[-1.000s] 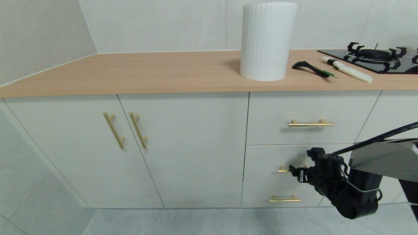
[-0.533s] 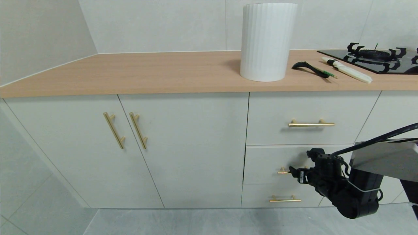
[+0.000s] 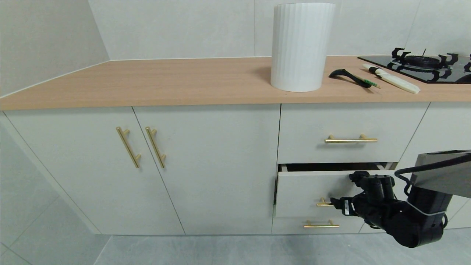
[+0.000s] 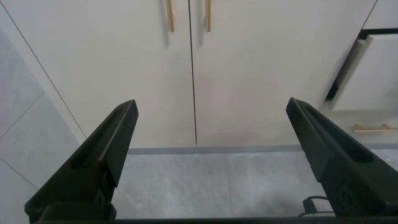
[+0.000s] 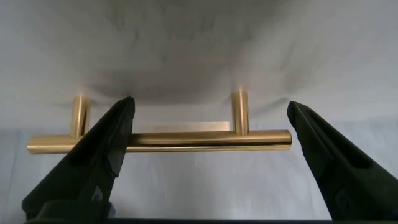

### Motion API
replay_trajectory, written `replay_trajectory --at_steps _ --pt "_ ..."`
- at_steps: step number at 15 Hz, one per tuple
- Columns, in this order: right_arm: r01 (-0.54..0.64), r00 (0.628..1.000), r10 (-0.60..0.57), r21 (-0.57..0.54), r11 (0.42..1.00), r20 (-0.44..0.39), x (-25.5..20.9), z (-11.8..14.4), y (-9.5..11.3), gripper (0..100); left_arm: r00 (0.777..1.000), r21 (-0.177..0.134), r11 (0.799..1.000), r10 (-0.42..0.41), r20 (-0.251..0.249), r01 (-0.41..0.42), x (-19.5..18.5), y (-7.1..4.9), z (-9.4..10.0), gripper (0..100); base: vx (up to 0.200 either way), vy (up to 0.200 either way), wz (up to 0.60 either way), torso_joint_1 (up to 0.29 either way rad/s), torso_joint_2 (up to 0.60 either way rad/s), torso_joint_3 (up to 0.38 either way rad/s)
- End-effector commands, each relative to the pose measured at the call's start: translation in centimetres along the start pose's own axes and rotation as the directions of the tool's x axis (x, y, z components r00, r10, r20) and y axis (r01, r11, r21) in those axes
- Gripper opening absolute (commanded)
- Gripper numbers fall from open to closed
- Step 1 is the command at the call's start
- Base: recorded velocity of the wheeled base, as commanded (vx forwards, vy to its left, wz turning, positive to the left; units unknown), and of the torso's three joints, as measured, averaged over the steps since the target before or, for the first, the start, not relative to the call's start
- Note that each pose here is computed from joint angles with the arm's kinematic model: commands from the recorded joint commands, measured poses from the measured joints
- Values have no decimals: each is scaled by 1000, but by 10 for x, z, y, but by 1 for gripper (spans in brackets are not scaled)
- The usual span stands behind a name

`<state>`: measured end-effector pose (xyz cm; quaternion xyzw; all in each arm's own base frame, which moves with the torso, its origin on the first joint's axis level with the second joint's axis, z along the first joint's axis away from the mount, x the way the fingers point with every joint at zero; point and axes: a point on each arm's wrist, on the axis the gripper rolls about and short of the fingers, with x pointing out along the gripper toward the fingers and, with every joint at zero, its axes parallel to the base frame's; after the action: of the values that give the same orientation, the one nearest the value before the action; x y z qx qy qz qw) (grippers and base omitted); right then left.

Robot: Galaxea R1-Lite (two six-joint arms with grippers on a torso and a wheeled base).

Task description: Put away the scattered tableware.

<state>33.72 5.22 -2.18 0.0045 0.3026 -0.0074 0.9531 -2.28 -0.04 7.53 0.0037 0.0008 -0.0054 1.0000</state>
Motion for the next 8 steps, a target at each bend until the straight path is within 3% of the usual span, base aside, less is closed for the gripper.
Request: replay_trajectory --at_steps 1,5,8 --pt "-74 996 74 4 997 55 -55 37 -1 100 1000 0 1000 0 -1 0 0 0 0 100 0 0 0 0 0 0" --pt "-134 981 135 -17 991 137 -120 73 10 100 1000 0 1000 2 -1 -2 0 0 0 100 0 0 0 0 0 0" --pt "-168 967 170 -23 985 190 -133 80 20 100 1000 0 1000 2 -1 -2 0 0 0 100 0 0 0 0 0 0"
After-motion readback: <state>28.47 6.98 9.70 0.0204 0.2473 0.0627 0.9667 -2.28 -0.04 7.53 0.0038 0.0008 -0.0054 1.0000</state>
